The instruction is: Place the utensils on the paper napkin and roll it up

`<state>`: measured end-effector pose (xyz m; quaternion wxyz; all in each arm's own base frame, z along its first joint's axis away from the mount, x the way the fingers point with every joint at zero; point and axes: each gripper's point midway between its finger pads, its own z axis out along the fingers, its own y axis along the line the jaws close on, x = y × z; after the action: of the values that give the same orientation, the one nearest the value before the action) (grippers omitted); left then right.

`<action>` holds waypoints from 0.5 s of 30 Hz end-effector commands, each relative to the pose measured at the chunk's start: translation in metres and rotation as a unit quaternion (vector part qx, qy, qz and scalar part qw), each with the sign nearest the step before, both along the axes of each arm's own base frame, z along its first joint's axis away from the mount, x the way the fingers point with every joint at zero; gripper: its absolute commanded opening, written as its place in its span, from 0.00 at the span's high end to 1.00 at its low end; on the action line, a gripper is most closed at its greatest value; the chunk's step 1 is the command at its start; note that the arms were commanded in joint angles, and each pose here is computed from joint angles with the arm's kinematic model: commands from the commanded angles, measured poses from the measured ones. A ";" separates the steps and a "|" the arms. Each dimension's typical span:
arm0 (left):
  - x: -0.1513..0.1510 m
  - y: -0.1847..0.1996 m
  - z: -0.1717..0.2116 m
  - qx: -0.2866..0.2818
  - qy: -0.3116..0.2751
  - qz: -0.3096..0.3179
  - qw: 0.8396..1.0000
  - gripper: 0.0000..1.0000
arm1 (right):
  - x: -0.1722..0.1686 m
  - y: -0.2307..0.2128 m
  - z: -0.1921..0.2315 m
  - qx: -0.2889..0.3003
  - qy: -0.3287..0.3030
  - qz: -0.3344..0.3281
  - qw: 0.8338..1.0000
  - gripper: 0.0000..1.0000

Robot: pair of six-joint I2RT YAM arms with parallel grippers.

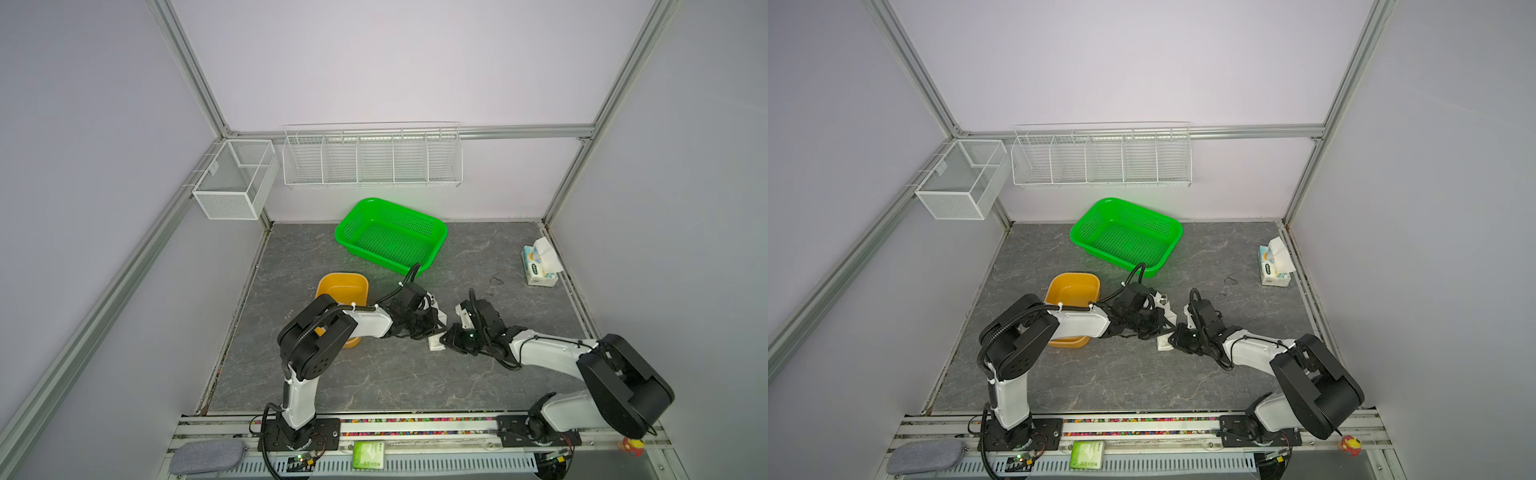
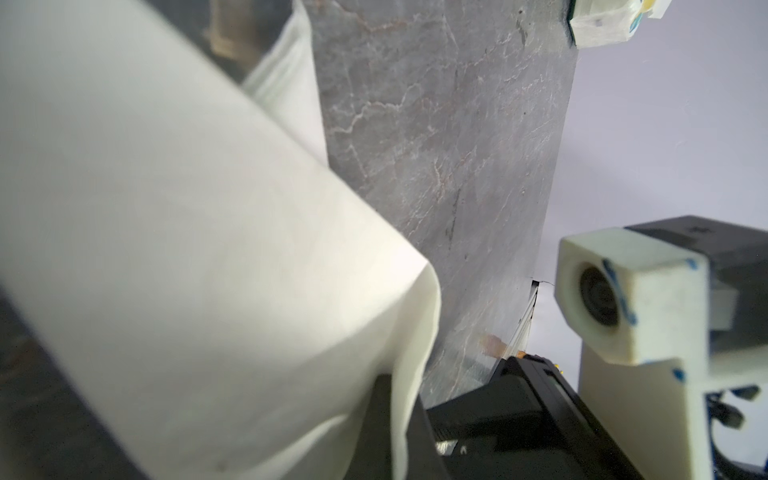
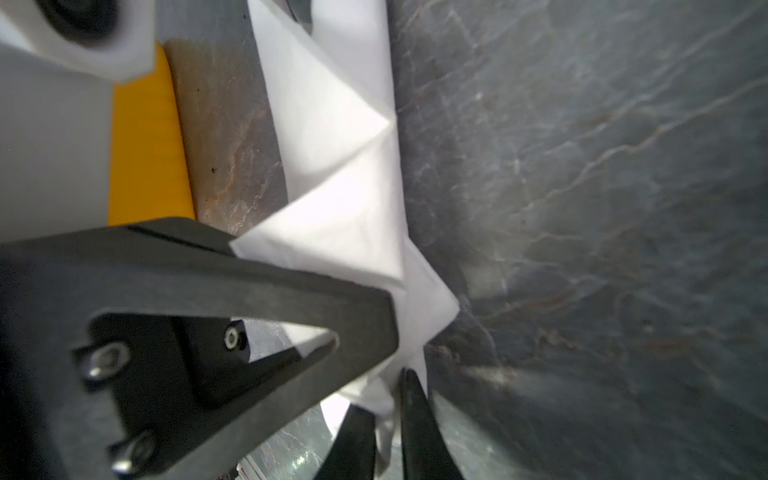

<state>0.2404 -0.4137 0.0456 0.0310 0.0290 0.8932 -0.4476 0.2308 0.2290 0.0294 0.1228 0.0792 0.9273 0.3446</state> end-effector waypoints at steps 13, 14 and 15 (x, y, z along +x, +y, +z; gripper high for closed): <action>0.010 0.034 0.053 0.024 -0.094 0.033 0.995 0.59 | -0.003 -0.004 -0.012 0.004 0.016 -0.029 0.999 0.92; 0.011 0.037 0.048 0.031 -0.088 0.035 0.995 0.61 | -0.003 -0.005 -0.012 0.005 0.016 -0.030 0.999 0.92; 0.010 0.039 0.044 0.034 -0.083 0.036 0.995 0.62 | -0.003 -0.004 -0.012 0.006 0.016 -0.030 0.999 0.92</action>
<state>0.2521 -0.3941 0.1205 0.1312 0.0517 0.8790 -0.4556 0.2312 0.2278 0.0263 0.1246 0.0989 0.9228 0.3509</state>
